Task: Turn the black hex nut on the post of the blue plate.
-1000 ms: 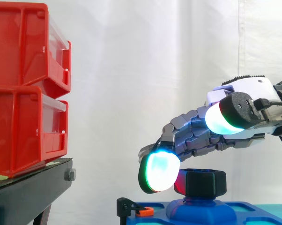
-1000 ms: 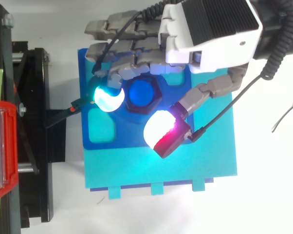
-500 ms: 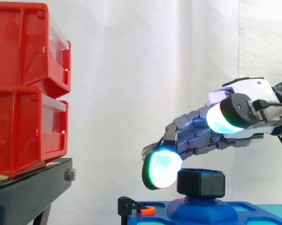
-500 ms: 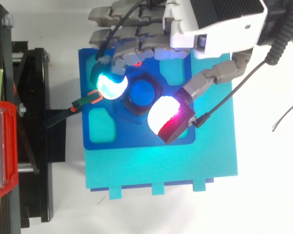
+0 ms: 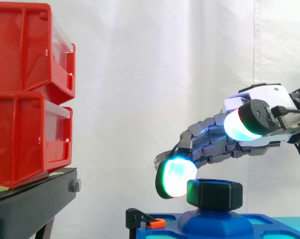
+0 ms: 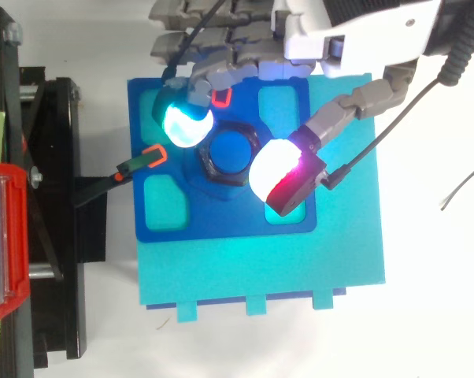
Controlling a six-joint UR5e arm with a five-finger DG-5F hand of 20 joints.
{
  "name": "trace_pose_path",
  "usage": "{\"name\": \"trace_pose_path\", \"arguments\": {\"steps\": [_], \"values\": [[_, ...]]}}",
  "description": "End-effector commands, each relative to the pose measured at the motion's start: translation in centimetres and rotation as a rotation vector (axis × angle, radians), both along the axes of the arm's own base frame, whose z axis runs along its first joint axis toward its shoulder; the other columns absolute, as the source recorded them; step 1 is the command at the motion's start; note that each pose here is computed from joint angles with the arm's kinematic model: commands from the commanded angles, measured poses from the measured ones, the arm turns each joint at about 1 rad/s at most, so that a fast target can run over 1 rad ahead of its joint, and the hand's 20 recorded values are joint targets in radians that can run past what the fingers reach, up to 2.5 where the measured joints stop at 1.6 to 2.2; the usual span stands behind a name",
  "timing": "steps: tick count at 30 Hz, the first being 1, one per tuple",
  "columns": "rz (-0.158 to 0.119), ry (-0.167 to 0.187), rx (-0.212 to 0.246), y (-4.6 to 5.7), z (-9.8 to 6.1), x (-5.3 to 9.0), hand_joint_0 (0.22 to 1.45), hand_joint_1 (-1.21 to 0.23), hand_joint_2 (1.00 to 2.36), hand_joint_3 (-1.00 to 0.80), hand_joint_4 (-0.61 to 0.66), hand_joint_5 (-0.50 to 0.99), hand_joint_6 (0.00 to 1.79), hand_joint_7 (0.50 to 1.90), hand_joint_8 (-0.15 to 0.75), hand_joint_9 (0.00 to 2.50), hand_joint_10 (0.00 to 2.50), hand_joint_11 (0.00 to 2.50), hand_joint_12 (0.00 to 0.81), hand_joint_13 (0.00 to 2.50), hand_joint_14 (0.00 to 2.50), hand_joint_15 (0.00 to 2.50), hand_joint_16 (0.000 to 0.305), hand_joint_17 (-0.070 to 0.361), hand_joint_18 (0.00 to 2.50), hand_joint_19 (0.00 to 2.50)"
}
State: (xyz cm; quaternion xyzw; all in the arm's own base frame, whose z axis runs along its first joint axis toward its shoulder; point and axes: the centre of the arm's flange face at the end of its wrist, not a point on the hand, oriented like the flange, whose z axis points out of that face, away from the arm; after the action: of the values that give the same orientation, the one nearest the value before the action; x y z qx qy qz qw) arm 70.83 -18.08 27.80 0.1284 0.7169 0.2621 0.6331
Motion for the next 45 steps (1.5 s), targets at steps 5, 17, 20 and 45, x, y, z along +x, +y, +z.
{"name": "trace_pose_path", "arguments": {"steps": [5,17,20,45], "values": [[0.005,0.0,0.001,-0.7,0.0,-0.3,0.51,-0.24,1.0,-0.5,0.24,-0.21,0.5,0.85,0.253,0.21,0.0,0.0,0.354,0.01,0.0,0.0,0.049,0.111,0.0,0.18],[0.018,-0.006,0.003,-2.1,0.5,-0.6,0.51,-0.26,1.0,-0.5,0.24,-0.2,0.5,0.84,0.256,0.23,0.0,0.0,0.353,0.04,0.0,0.0,0.049,0.111,0.0,0.16],[0.02,-0.031,-0.001,-2.2,1.8,-0.2,0.51,-0.26,1.0,-0.5,0.24,-0.2,0.5,0.84,0.255,0.23,0.0,0.0,0.353,0.04,0.0,0.0,0.049,0.111,0.0,0.16],[0.039,-0.069,-0.012,3.1,3.1,2.1,0.51,-0.27,1.0,-0.5,0.24,-0.2,0.5,0.83,0.255,0.23,0.0,0.0,0.352,0.04,0.0,0.0,0.049,0.111,0.0,0.15]]}}
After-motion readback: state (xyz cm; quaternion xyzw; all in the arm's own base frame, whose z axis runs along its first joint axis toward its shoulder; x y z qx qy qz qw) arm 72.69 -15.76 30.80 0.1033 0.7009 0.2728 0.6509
